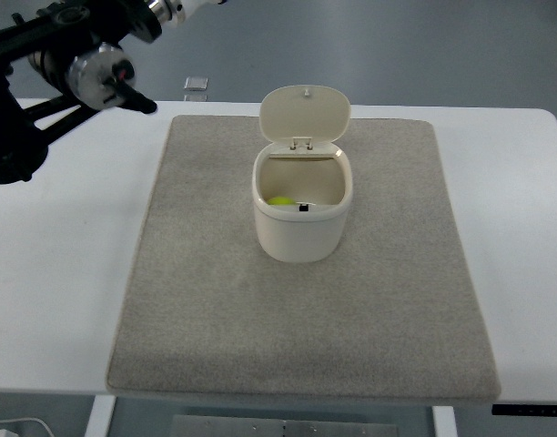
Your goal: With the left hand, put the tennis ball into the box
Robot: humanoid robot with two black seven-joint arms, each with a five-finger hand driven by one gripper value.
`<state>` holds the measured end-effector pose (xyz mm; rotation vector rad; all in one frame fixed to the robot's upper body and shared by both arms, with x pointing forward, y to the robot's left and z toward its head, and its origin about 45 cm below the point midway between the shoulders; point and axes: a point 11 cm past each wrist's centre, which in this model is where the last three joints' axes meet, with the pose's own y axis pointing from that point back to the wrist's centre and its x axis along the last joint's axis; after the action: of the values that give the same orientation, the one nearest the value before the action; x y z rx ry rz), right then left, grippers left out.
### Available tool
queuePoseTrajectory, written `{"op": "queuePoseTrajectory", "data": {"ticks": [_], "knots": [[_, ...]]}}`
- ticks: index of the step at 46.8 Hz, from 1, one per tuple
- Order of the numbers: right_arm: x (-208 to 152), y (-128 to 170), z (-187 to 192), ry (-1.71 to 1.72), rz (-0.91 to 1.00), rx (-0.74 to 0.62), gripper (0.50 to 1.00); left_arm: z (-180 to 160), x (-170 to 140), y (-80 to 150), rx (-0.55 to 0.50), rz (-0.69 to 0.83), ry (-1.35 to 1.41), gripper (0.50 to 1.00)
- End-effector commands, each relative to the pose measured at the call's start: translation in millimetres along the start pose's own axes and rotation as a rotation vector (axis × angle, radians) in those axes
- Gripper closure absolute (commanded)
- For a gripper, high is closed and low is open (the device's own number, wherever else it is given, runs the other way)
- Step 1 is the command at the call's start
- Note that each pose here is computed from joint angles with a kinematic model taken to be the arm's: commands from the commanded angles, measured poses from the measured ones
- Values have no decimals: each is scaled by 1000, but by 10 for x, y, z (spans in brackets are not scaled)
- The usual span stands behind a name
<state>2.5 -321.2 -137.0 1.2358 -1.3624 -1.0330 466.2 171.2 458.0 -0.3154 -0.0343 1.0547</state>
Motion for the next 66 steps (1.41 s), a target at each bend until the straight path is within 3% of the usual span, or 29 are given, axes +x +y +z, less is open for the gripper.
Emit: {"op": "queuePoseTrajectory", "data": {"ticks": [1,6,10,28,52,55,66], "knots": [[-2,0,0,0,0,0,562,-125,526,42,-49,120,148,660],[-2,0,0,0,0,0,562,-260,992,159,-82,207,240,660],[-2,0,0,0,0,0,562,-489,1192,216,-81,247,276,660],[-2,0,0,0,0,0,562,-1243,1281,382,-60,282,390,660],[4,0,0,0,1,0,562,-1516,1731,791,-86,410,499,651],[-2,0,0,0,0,0,562,-1556,1764,841,-79,423,498,617],[-2,0,0,0,0,0,562,-1735,1793,996,-41,449,498,564]]}}
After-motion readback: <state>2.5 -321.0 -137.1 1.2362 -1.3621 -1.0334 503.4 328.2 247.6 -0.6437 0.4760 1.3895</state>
